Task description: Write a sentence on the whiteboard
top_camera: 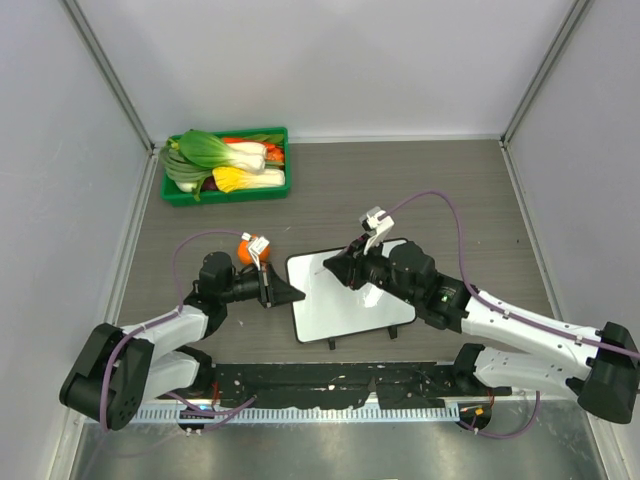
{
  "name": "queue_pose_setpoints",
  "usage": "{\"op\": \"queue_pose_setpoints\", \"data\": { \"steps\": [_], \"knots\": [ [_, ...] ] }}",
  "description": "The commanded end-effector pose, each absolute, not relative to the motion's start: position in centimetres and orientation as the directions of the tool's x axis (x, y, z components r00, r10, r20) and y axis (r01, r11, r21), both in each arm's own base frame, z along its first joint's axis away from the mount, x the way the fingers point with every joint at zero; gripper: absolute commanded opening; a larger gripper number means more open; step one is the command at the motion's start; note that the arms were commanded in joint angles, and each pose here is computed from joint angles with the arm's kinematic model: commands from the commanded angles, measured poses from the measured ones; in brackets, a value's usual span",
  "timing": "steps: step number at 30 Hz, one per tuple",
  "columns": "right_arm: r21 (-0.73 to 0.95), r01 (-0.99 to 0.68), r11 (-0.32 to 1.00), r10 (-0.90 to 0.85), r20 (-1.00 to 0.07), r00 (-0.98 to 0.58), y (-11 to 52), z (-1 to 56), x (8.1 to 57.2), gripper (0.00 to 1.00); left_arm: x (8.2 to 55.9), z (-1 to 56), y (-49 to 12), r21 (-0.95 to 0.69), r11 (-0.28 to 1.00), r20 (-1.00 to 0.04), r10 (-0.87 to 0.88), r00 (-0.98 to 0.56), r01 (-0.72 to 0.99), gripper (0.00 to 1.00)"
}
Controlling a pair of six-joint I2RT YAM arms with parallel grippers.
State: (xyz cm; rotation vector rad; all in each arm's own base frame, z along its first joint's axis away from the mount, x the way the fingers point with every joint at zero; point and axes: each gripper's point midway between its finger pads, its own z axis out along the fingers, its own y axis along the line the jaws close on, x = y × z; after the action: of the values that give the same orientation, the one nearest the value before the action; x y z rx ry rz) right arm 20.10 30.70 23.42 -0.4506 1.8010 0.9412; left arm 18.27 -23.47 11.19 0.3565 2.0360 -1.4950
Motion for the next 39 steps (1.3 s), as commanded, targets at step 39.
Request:
{"op": "queue_pose_setpoints", "data": {
  "steps": [39],
  "knots": [
    [0.353,-0.575,0.738,0.168,-0.921,-0.351,32.1,23.3,23.8,0.01,20.0,8.8,-22.6,-0.736,0.443,-0.620,-0.135,-0.773,0.512,0.00]
  ]
}}
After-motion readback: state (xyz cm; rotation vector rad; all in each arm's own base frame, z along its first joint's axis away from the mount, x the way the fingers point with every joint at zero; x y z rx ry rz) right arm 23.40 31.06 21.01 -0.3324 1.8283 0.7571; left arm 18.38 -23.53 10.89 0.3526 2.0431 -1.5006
